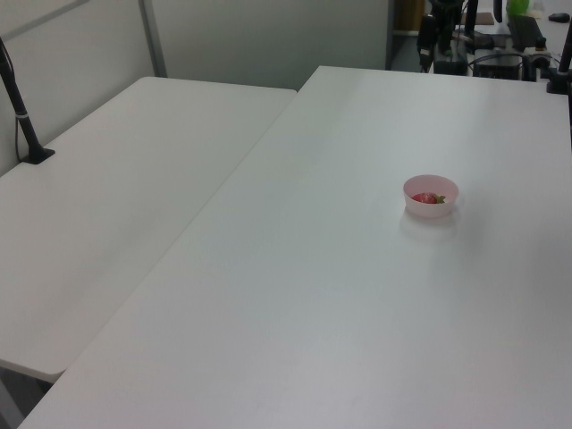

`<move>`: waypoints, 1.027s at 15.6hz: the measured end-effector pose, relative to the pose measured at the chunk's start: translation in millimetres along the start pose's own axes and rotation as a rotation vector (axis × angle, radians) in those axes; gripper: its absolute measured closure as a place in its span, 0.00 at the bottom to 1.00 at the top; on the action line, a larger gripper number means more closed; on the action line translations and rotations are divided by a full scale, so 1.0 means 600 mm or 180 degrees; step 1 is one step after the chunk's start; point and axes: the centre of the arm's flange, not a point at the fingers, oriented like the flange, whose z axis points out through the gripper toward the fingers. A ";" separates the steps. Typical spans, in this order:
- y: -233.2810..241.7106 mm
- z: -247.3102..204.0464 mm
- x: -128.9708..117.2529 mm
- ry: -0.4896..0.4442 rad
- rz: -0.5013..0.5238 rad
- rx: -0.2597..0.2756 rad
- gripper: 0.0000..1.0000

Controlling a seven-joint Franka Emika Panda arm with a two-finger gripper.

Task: Pick up strawberry from bowl
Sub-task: 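Move the gripper over the pink bowl with the strawberry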

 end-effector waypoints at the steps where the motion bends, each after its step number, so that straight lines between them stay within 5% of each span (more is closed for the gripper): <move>1: 0.000 0.000 0.000 0.0001 0.0000 0.0000 0.00; 16: 0.000 -0.001 0.000 0.0004 -0.0030 0.0010 0.00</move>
